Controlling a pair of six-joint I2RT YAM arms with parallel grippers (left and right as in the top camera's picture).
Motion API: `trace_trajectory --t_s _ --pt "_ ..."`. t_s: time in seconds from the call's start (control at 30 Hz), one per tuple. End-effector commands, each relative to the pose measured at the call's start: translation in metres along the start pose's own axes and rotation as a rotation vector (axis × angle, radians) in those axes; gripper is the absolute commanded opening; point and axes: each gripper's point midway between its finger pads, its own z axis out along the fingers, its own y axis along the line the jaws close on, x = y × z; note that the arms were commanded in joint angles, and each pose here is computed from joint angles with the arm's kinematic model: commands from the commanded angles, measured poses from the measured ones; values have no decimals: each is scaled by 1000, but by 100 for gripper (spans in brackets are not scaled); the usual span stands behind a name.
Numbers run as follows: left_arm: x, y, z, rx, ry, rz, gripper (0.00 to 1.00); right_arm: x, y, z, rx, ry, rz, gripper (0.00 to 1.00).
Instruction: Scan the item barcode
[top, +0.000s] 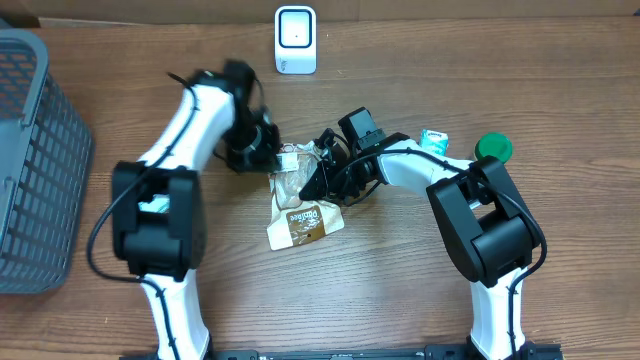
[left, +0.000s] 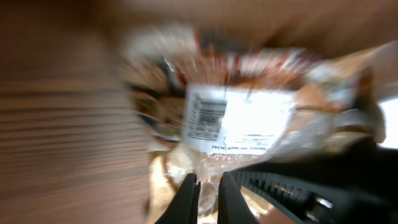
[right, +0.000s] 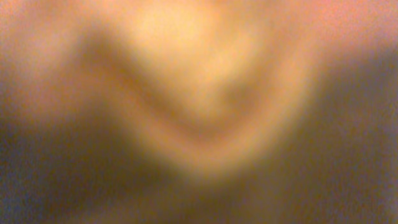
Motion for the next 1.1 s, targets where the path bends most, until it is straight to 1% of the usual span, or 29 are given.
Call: trace_trajectory --t_s 0.0,0.13,0.23,0.27,0.3,0.43,0.47,0.53,0.57,0.6,0.73,0.93,1.07 --pt "-13 19 -78 -61 -187 41 4 8 0 5 -16 25 -34 4" --pt "-8 50 -107 -127 -236 0 4 3 20 -8 -93 11 -112 4" --pt "-6 72 -112 -174 -230 -48 5 -4 39 -29 -130 -29 -157 4" --pt "-6 79 -113 -183 -229 -62 7 -5 46 -35 -138 -41 -171 4" --pt "-7 85 -113 -191 -229 -75 11 -6 56 -44 -153 -56 -190 4" --pt "-9 99 -117 -204 -237 -109 13 -4 99 -84 -211 -110 -255 4" --pt "-9 101 -118 -204 -238 -114 17 -3 107 -94 -215 -124 -256 4" --pt "-9 104 -119 -204 -240 -121 35 0 126 -115 -225 -161 -288 4" --pt "-9 104 -119 -204 -240 -122 66 3 134 -125 -229 -178 -305 4" --pt "-9 104 -119 -203 -241 -121 100 5 143 -134 -233 -195 -324 4" --pt "-11 104 -119 -202 -247 -120 100 14 173 -169 -251 -267 -369 4" --pt "-21 102 -122 -198 -287 -108 100 26 200 -216 -281 -364 -360 4" --pt "-23 102 -122 -197 -296 -106 100 35 212 -231 -293 -394 -380 4"
